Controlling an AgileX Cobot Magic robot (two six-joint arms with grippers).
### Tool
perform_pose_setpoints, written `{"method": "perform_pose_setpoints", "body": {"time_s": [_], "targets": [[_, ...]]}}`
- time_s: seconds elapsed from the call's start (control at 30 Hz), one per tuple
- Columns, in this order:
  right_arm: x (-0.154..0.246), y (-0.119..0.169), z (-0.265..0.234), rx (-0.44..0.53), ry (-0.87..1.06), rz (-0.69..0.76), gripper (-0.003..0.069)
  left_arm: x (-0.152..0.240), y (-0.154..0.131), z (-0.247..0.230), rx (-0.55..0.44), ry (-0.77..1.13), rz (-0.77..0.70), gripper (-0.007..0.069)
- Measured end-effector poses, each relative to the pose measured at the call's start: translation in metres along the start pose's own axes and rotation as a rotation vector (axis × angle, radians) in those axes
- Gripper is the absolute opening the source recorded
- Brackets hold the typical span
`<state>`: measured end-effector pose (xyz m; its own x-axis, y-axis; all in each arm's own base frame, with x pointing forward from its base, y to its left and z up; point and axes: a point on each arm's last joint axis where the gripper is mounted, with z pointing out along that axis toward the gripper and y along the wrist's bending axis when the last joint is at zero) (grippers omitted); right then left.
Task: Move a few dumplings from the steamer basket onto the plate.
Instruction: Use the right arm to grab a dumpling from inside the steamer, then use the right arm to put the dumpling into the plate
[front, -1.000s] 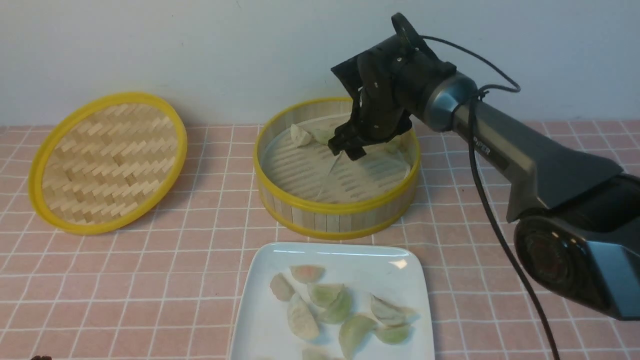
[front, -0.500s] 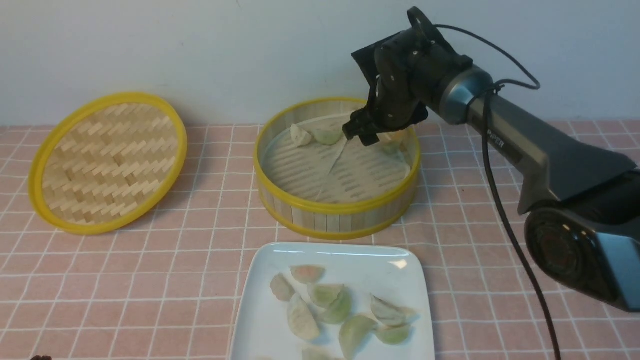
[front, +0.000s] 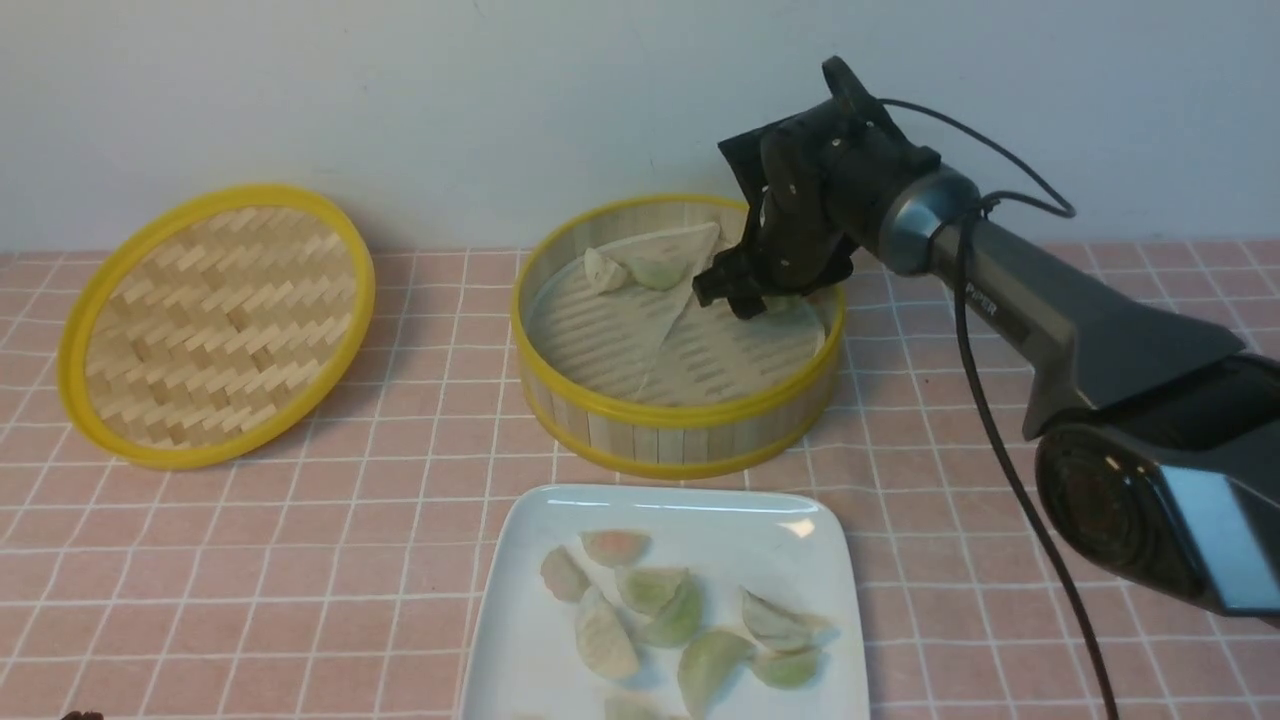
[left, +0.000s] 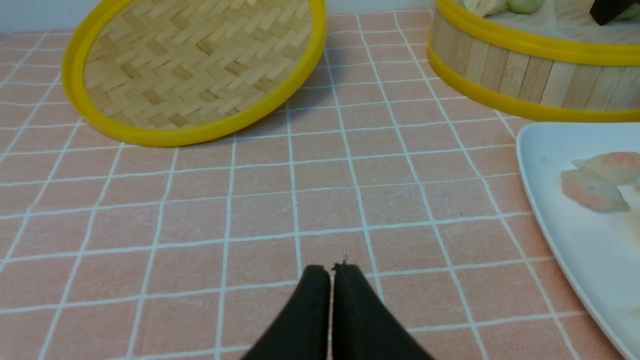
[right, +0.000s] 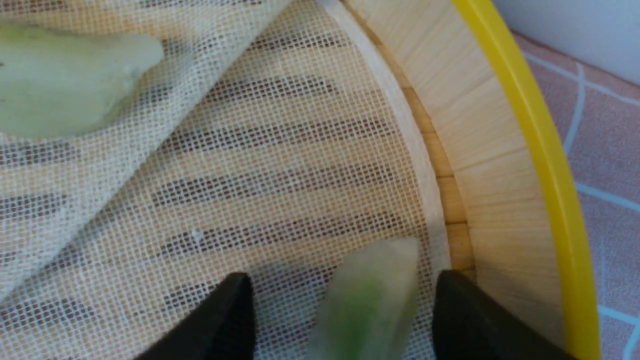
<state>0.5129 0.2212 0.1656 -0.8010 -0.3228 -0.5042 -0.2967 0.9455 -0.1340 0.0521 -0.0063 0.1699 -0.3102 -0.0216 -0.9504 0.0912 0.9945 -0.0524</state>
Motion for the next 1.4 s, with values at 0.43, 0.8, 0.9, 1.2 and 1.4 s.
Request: {"method": "perform_pose_setpoints", "body": {"time_s": [0.43,0.8,0.9,1.2,1.4], "targets": [[-0.013,-0.008,-0.033,0.013,0.013,0.027,0.0206,0.000,0.000,0.000,0.000,0.000,0.000,-0.0006],[-0.020,0.019,-0.159,-0.312,-0.055,0.006,0.0206,0.000,0.000,0.000,0.000,0.000,0.000,-0.0006],[0.012,0.041,-0.184,-0.345,0.039,-0.050,0.0206,0.000,0.000,0.000,0.000,0.000,0.000,-0.0006],[0.112,0.091,-0.166,-0.310,0.335,-0.213,0.0206,0.000,0.000,0.000,0.000,0.000,0.000,-0.0006],[0.120,0.094,-0.130,-0.258,0.372,-0.182,0.0349,0.000,0.000,0.000,0.000,0.000,0.000,-0.0006]]}}
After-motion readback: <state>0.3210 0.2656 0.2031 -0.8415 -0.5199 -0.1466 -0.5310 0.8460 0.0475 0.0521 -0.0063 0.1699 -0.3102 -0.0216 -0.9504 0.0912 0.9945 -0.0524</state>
